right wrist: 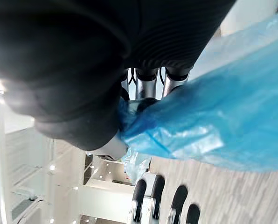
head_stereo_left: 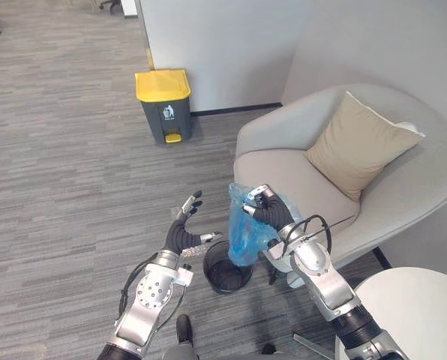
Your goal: Gather rubbish on tea table into small bin, then transfer packed bag to large trash can.
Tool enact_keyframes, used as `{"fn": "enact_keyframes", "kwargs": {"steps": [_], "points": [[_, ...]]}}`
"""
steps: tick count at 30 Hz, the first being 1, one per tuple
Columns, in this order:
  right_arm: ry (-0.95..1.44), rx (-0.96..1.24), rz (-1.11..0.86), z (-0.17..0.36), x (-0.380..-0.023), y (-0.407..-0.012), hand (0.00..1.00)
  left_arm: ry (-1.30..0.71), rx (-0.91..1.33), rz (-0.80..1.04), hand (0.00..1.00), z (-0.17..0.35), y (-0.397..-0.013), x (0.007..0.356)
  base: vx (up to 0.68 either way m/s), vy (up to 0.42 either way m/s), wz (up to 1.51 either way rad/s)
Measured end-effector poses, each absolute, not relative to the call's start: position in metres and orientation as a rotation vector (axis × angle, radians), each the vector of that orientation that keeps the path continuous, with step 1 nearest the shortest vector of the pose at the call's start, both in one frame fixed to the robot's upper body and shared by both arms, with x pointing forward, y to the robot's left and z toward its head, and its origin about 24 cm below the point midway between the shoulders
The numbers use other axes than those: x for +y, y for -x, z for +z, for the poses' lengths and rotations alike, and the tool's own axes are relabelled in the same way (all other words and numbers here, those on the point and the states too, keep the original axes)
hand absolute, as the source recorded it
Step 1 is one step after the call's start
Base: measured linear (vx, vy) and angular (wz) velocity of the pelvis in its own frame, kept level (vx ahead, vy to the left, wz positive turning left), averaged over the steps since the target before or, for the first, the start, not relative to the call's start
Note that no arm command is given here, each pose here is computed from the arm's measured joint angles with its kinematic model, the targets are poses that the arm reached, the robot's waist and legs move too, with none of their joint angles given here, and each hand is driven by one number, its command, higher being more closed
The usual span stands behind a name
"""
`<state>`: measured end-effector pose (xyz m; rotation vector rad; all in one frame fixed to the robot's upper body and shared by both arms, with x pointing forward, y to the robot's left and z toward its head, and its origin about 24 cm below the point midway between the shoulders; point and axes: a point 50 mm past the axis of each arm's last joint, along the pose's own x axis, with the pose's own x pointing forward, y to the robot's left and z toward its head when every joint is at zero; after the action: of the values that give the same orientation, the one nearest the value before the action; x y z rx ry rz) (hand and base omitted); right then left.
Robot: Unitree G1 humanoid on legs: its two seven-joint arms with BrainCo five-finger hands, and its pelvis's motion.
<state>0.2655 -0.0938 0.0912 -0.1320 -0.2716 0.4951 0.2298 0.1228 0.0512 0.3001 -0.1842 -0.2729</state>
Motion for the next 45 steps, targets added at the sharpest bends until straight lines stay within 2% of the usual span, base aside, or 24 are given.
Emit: {"fn": "enact_keyframes", "kwargs": {"steps": [7, 13, 18, 30, 31, 37, 45], "points": [[0.104, -0.323, 0.603, 0.105, -0.073, -0.267, 1.0, -0.327, -0.261, -0.371, 0.0, 0.066, -0.24, 0.104, 0.0, 0.004, -0.08], [0.079, -0.361, 0.634, 0.115, -0.067, -0.265, 1.0, -0.366, -0.191, -0.429, 0.0, 0.047, -0.239, 0.097, 0.0, -0.004, -0.05], [0.036, -0.368, 0.657, 0.119, -0.059, -0.265, 1.0, -0.364, -0.168, -0.44, 0.0, 0.043, -0.239, 0.095, 0.0, 0.0, -0.02], [-0.14, -0.535, 0.83, 0.167, -0.026, -0.251, 1.0, -0.383, -0.055, -0.409, 0.0, 0.016, -0.231, 0.1, 0.0, 0.0, 0.0], [-0.15, -0.535, 0.846, 0.168, -0.024, -0.25, 1.0, -0.383, -0.042, -0.412, 1.0, 0.013, -0.23, 0.1, 0.0, 0.0, 0.0], [-0.22, -0.521, 0.891, 0.168, -0.004, -0.241, 1.0, -0.417, -0.042, -0.401, 1.0, 0.01, -0.237, 0.078, 0.0, -0.001, -0.04], [-0.269, -0.506, 0.882, 0.168, -0.004, -0.241, 1.0, -0.443, -0.017, -0.354, 1.0, 0.002, -0.243, 0.08, 0.01, -0.011, -0.09]]}}
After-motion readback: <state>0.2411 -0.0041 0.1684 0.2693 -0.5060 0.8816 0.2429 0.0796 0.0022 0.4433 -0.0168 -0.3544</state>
